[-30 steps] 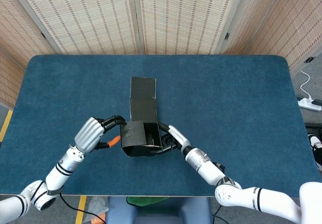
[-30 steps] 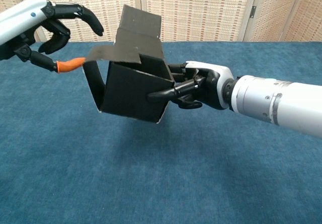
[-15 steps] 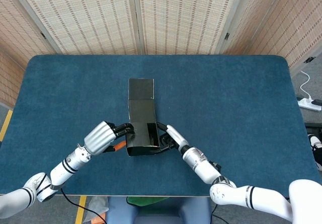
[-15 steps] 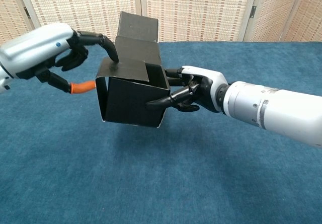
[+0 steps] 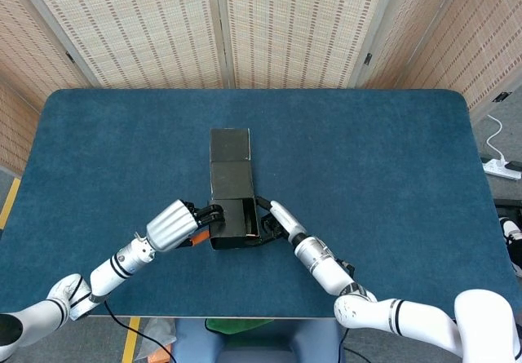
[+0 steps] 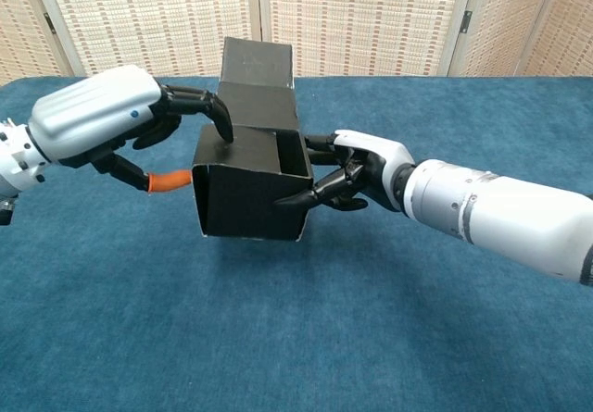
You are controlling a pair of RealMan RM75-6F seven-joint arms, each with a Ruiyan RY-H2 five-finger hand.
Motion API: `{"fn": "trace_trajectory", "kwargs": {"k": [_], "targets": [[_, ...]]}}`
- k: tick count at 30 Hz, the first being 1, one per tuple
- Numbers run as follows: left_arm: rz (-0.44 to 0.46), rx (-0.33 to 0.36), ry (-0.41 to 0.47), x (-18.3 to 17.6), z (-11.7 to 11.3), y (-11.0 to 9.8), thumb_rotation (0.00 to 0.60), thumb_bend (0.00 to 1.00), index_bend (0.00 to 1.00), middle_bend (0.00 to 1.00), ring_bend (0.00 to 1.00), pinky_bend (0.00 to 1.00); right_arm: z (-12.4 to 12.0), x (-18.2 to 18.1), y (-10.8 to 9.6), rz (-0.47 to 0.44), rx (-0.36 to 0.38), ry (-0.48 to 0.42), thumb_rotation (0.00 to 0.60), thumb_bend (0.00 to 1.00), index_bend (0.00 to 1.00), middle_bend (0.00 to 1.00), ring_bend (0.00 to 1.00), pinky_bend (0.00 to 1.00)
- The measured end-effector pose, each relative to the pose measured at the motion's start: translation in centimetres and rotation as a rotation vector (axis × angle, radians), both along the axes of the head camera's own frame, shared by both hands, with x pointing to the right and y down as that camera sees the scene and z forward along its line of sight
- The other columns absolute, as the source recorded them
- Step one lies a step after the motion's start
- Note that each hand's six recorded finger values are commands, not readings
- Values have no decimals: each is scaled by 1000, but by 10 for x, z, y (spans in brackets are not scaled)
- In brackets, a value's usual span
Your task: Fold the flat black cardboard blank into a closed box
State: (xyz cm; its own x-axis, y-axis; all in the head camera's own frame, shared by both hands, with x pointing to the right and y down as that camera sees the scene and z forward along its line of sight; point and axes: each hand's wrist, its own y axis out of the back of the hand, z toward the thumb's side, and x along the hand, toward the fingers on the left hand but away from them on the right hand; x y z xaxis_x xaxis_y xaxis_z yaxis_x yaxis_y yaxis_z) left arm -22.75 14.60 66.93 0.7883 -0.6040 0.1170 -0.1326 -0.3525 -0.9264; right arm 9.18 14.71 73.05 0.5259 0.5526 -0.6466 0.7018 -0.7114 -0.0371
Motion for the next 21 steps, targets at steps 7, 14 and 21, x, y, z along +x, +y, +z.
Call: {"fn": "trace_trajectory", "kwargs": {"k": [7,14,21], "targets": [[56,30,-56,5,12,5,600,338,424,437,854,873,5,-1,2,-2,3,11,600,275,624,598,803,1000],[128,74,-117,9,21,10,600,338,460,449,854,871,9,-2,3,-3,12,24,600,275,624,591,803,1000],[188,97,-179,10,33,15,600,338,527,498,854,865,17,-1,5,0,23,45,600,275,624,590,803,1000]]}}
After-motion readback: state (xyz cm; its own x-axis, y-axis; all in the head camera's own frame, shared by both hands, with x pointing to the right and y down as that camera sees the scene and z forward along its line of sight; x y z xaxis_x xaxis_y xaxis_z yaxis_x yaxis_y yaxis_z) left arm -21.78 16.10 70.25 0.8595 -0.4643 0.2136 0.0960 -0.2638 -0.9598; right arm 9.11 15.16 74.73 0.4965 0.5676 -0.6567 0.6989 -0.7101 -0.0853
